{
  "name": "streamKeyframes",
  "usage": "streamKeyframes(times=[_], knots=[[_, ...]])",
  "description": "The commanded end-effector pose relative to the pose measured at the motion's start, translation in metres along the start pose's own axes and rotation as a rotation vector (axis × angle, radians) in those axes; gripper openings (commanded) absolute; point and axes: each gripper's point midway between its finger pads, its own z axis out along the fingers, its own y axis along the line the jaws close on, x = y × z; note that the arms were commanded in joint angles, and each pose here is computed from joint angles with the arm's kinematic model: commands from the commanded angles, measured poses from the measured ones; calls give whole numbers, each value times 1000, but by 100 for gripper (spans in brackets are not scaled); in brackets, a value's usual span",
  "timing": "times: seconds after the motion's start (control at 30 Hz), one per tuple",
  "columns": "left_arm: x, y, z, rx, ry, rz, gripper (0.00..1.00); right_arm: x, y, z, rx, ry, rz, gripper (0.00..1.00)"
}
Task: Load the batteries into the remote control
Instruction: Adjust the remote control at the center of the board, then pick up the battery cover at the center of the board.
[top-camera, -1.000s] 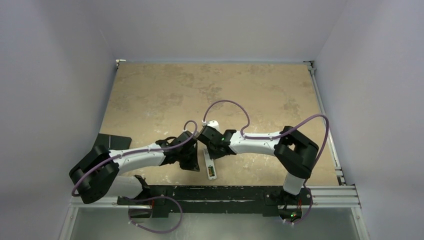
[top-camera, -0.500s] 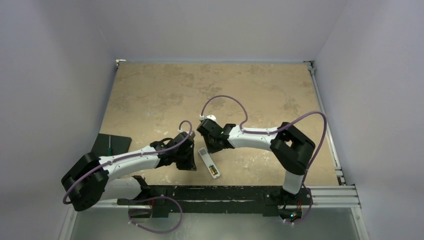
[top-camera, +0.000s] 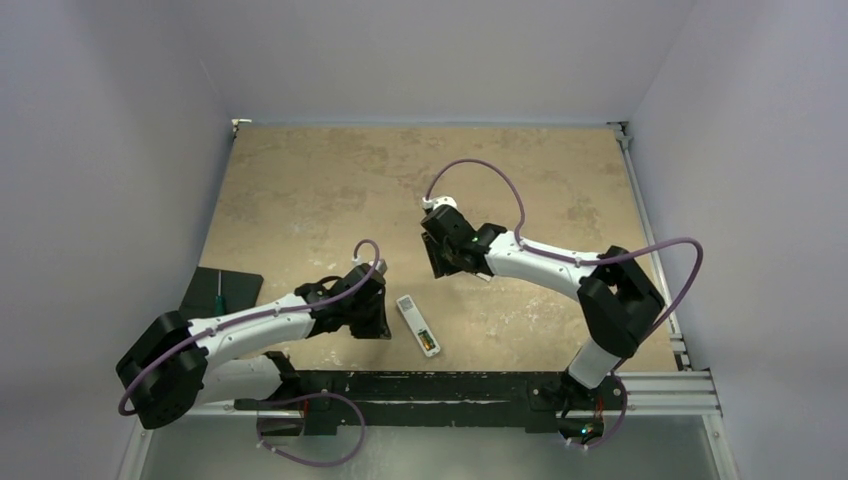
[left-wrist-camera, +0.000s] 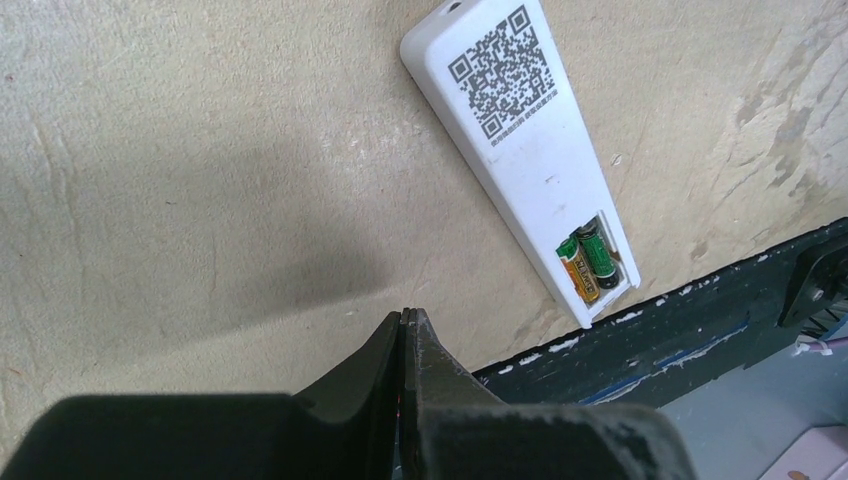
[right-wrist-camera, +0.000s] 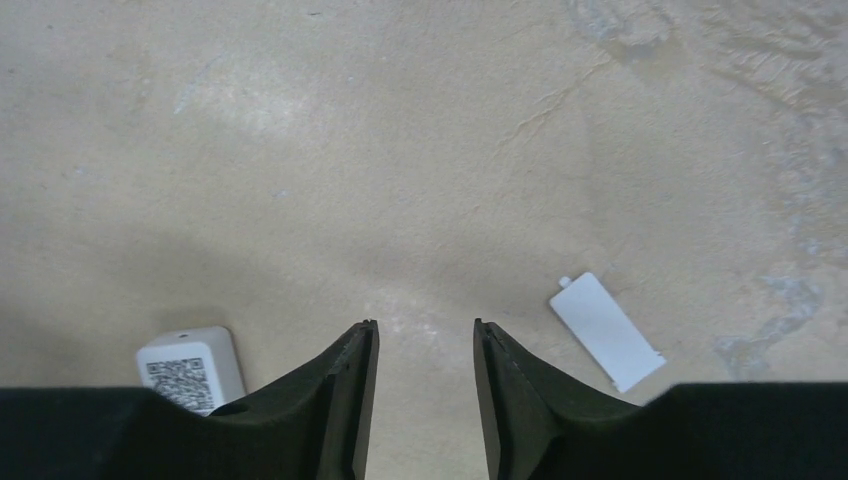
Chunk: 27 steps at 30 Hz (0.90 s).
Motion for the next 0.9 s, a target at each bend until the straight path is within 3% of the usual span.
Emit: streamKeyframes(times=[0.0,0.1,0.2,0.87], knots=[[-2,-1,1,-3,-6,6,2,-18,-26,-13,54,-30,-69,51],[-3,-2,2,-3,-2,16,3,-19,-39,-15,72,-25,-95,63],[-2,-3,3,-3,2,24,4,-19,-50,-14,68,-7,-100,69],[0,-3,6,4,17,49,5,14,-81,20,1,185,-30,74]])
